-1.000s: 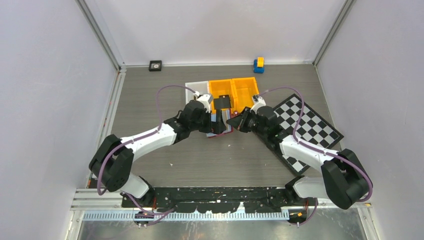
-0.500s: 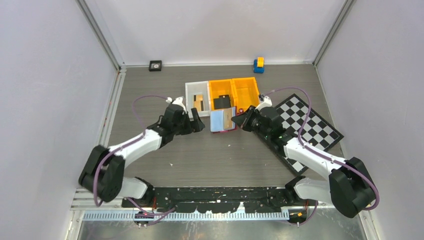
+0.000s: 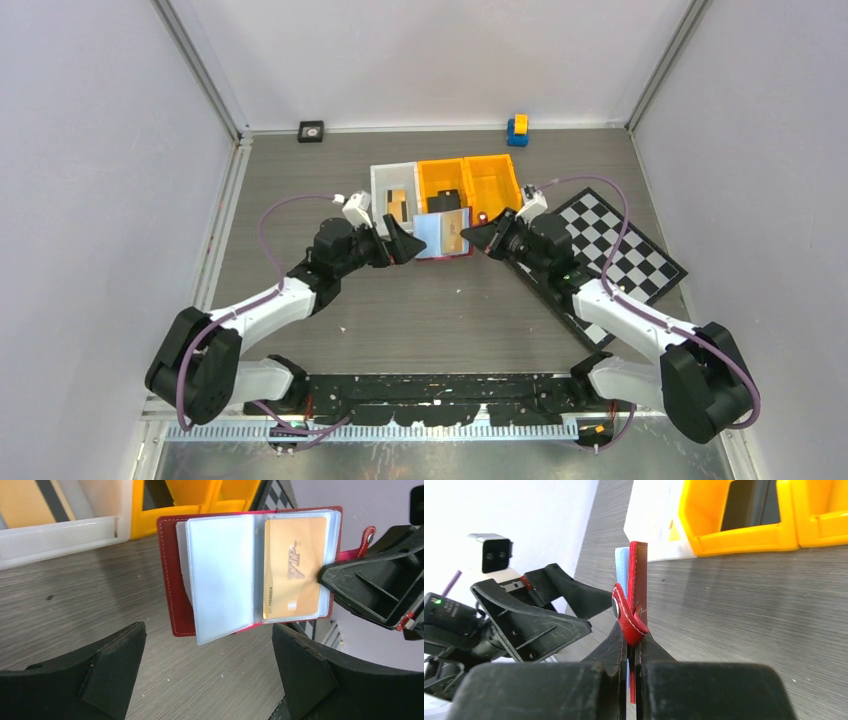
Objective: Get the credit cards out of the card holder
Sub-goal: Remove the credit card from the card holder.
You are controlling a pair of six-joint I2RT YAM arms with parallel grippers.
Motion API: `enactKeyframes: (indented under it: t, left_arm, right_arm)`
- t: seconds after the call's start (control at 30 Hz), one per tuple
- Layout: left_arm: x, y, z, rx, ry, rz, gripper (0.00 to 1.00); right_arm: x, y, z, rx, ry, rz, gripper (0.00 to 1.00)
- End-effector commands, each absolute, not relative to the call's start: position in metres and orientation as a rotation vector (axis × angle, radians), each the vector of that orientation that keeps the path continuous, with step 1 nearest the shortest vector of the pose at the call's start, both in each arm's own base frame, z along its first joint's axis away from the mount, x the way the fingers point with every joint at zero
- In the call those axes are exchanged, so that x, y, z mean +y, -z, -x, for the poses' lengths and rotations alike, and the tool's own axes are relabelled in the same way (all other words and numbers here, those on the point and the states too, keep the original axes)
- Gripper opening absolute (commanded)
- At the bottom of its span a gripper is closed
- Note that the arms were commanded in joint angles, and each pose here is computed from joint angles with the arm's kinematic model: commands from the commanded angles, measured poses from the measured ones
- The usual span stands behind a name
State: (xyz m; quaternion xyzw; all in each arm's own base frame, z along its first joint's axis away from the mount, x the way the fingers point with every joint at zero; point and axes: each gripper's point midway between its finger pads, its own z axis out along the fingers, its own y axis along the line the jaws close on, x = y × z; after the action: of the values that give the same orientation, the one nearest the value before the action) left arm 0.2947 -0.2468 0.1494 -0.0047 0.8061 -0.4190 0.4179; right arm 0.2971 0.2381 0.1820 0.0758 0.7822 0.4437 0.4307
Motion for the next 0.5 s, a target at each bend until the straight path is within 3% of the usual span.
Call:
enactKeyframes:
  t: [0.0,0.47]
  left_arm:
    - [-0.262,-0.188,-0.295,1.883,1.191,-0.051,1.00]
    - [-0.264,-0.176,-0.303,1.926,1.356,0.037,1.00]
  right_arm:
    - [0.248,-0.227,-0.293,1.806,-1.272,-0.131,0.01]
    - [0.247,-0.228,-0.298,1.784,-1.377,-0.160,0.00]
